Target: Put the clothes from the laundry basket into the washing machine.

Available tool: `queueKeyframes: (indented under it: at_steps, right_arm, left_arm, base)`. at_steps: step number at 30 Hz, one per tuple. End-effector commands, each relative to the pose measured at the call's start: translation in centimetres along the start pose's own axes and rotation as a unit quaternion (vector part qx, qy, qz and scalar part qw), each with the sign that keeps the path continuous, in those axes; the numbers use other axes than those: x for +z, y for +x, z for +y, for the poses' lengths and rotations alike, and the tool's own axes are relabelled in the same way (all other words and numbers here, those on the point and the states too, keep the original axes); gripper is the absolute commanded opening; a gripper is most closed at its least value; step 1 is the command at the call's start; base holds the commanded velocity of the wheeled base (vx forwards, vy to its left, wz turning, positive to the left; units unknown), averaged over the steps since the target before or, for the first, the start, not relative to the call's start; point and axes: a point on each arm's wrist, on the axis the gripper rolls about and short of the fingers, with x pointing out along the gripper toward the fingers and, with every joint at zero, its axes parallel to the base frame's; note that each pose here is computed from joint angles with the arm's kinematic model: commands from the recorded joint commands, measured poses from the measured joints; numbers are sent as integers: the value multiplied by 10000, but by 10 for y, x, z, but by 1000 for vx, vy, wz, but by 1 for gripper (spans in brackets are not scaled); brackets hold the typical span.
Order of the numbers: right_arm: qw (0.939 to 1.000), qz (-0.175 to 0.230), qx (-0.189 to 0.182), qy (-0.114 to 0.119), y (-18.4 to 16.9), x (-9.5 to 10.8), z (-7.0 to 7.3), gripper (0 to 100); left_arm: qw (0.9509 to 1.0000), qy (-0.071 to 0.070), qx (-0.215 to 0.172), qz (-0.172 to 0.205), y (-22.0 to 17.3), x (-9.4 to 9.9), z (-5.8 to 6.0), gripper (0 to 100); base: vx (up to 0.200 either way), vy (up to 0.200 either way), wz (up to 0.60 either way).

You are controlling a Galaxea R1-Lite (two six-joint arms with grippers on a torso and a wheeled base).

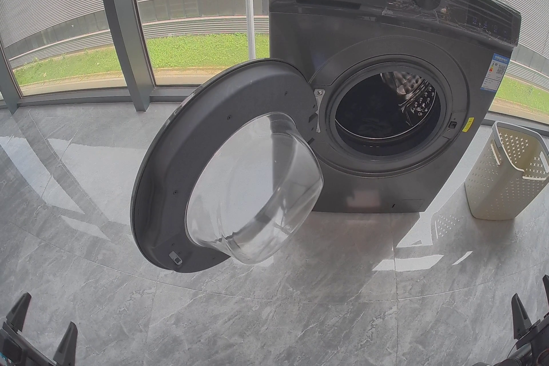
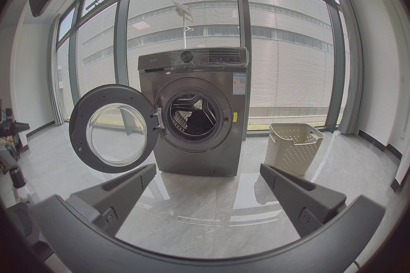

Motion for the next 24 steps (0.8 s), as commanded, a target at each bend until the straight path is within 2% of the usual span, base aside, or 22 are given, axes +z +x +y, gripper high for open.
queueKeyframes:
  at_steps: [1,2,3,4,6,7,9,12,15,24]
  right_arm:
    - [10000,5,-9,-7,0,-5,0,100]
    - [10000,13,-10,9,0,-5,0,100]
    - [10000,13,-10,9,0,-5,0,100]
    - [10000,20,-25,24,0,-6,0,100]
    - [10000,21,-17,24,0,-6,0,100]
    - [10000,21,-17,24,0,-6,0,100]
    - [10000,21,-17,24,0,-6,0,100]
    - [10000,20,-25,16,0,-6,0,100]
    - [10000,20,-25,24,0,-6,0,100]
    - [10000,20,-25,24,0,-6,0,100]
  left_arm:
    - [9969,-50,-602,-496,-9,61,1,100]
    - [9928,-149,-1175,150,5,70,2,100]
    - [9928,-149,-1175,150,5,70,2,100]
    - [9847,-257,-1651,496,23,82,2,100]
    - [9803,-350,-1851,599,44,94,0,100]
    - [9803,-350,-1851,599,44,94,0,100]
    - [9773,-443,-1936,744,76,107,-3,100]
    - [9736,-486,-2037,907,102,109,-6,100]
    - [9664,-495,-2307,1023,132,108,-10,100]
    - [9611,-560,-2426,1194,188,107,-17,100]
  base:
    - [0,0,0]
    - [0,0,0]
    - [0,0,0]
    - [0,0,0]
    - [0,0,0]
    - [0,0,0]
    - [0,0,0]
    - [0,0,0]
    - [0,0,0]
    - [0,0,0]
